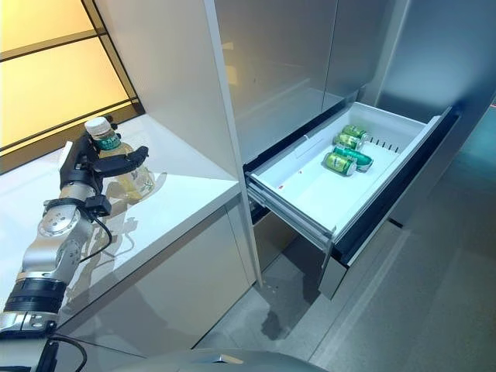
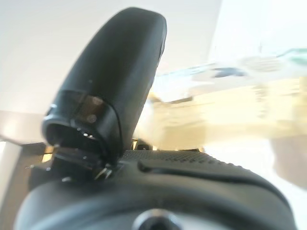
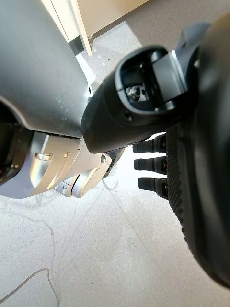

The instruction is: Put drinks into fridge and close the fridge

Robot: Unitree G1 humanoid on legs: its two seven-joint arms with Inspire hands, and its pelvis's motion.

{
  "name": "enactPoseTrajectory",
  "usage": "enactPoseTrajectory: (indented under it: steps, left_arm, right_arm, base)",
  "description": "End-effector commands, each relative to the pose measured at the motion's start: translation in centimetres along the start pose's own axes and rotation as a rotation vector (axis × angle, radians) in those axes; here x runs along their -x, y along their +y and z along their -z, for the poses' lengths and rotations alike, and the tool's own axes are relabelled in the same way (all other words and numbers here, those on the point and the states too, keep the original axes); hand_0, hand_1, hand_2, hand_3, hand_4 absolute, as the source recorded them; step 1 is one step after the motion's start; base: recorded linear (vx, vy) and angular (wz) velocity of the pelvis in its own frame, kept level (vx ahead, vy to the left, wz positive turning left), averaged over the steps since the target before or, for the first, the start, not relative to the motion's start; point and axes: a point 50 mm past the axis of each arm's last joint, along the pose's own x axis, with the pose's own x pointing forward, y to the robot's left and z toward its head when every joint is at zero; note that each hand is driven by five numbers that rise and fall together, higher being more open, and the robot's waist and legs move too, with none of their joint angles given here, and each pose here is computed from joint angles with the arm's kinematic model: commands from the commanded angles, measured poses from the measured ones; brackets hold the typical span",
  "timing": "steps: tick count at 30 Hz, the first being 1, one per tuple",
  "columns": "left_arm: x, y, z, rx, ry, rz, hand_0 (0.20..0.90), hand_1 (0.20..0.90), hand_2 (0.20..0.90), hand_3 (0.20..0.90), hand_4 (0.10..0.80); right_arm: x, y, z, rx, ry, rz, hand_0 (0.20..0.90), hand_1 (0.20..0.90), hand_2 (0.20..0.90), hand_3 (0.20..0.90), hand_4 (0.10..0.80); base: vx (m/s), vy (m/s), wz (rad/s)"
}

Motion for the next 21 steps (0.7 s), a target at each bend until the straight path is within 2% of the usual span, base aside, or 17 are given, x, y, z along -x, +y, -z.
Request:
enactPoseTrajectory:
  steps: [1, 5, 6, 7, 21]
  left_arm:
    - [-1.3, -0.6, -4.8, -0.033, -0.207, 0.035, 0.9, 0.9, 0.9, 0.9, 0.8]
    - [-1.2, -0.9, -4.6, -0.024, -0.209, 0.037, 0.9, 0.9, 0.9, 0.9, 0.8]
    - [-1.2, -0.9, -4.6, -0.023, -0.21, 0.036, 0.521, 0.521, 0.521, 0.458, 0.358]
    - [-1.1, -1.0, -4.6, -0.022, -0.212, 0.036, 0.3, 0.3, 0.3, 0.2, 0.1]
    - [-0.8, -0.7, -6.1, 0.025, -0.315, -0.014, 0.3, 0.3, 0.3, 0.2, 0.1]
  right_arm:
    - [-0.3, 2.4, -2.9, 0.0, -0.071, -0.092, 0.9, 0.9, 0.9, 0.9, 0.8]
    - [-0.3, 2.4, -2.9, -0.002, -0.072, -0.092, 0.9, 0.9, 0.9, 0.9, 0.8]
    - [-0.3, 2.4, -2.9, -0.002, -0.072, -0.092, 0.9, 0.9, 0.9, 0.9, 0.8]
    - [-0.3, 2.4, -2.9, -0.001, -0.072, -0.091, 0.9, 0.9, 0.9, 0.9, 0.8]
    - [-0.3, 2.5, -2.8, -0.002, -0.074, -0.088, 0.9, 0.9, 0.9, 0.9, 0.8]
  base:
    - [0.0, 0.0, 0.0]
    - [0.0, 0.0, 0.0]
    - [0.0, 0.0, 0.0]
    - [0.0, 0.0, 0.0]
    - [0.0, 0.0, 0.0]
